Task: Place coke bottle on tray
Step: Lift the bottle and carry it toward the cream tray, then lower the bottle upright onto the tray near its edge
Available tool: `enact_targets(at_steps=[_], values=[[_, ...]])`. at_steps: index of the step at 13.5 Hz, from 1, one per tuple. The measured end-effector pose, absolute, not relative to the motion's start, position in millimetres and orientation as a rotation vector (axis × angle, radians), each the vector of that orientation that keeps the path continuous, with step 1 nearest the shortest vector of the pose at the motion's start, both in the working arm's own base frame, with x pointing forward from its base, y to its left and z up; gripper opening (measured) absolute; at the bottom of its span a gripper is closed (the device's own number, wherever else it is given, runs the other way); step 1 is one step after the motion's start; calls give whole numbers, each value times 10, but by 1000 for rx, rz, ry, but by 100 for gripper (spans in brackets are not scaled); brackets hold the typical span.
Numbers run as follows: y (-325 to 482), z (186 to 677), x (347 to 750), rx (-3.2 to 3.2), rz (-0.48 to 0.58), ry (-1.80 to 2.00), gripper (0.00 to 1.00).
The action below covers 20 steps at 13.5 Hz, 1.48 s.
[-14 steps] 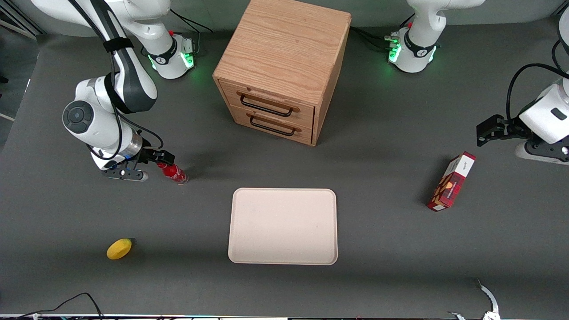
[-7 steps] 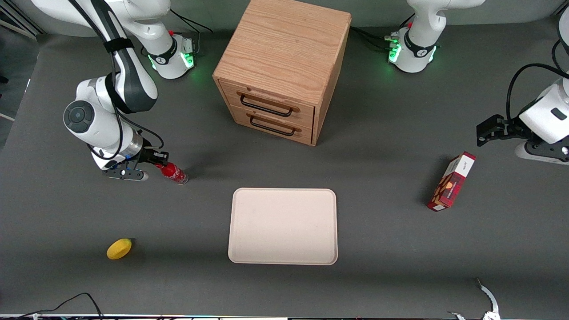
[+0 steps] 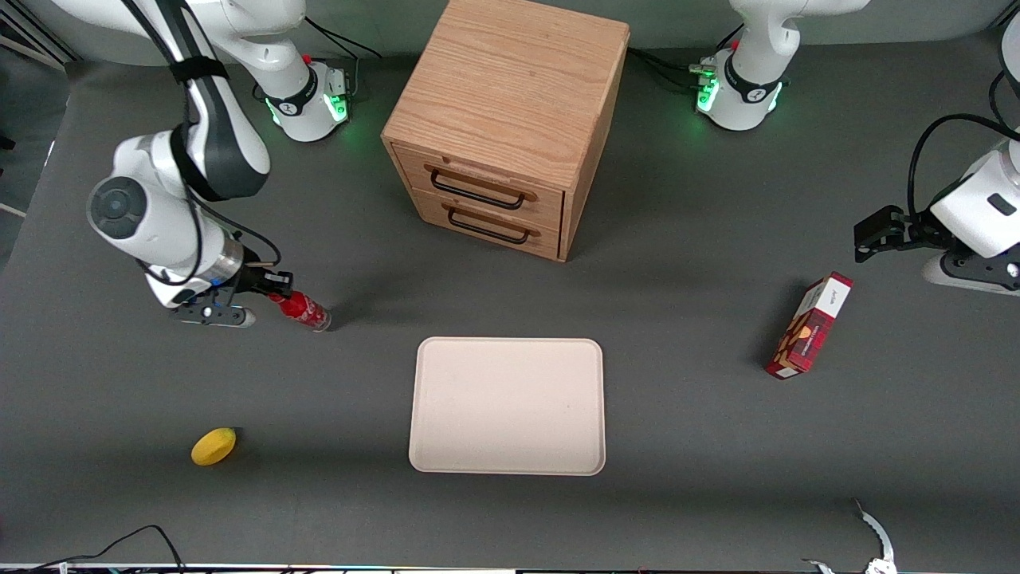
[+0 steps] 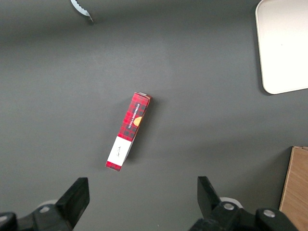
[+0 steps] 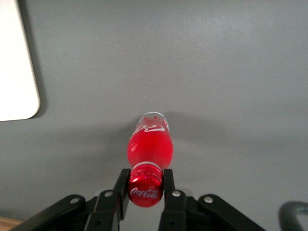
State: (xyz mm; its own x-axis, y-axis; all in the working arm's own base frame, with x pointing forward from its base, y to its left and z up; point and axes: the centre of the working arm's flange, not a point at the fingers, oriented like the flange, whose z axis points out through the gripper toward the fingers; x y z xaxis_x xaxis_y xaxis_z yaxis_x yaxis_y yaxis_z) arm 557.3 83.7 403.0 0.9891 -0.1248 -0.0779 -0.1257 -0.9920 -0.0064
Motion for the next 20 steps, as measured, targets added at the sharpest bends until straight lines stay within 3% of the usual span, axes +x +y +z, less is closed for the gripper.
enact_targets(at_steps=[5,8,12,20], values=[[918,5605,5798,-3112,92,164,31],[1211,5985,5995,-3096,124,137,31],[2045,5546,6452,-3053,153,315,31],[2948,3882,7164,-2915,-52,738,31]])
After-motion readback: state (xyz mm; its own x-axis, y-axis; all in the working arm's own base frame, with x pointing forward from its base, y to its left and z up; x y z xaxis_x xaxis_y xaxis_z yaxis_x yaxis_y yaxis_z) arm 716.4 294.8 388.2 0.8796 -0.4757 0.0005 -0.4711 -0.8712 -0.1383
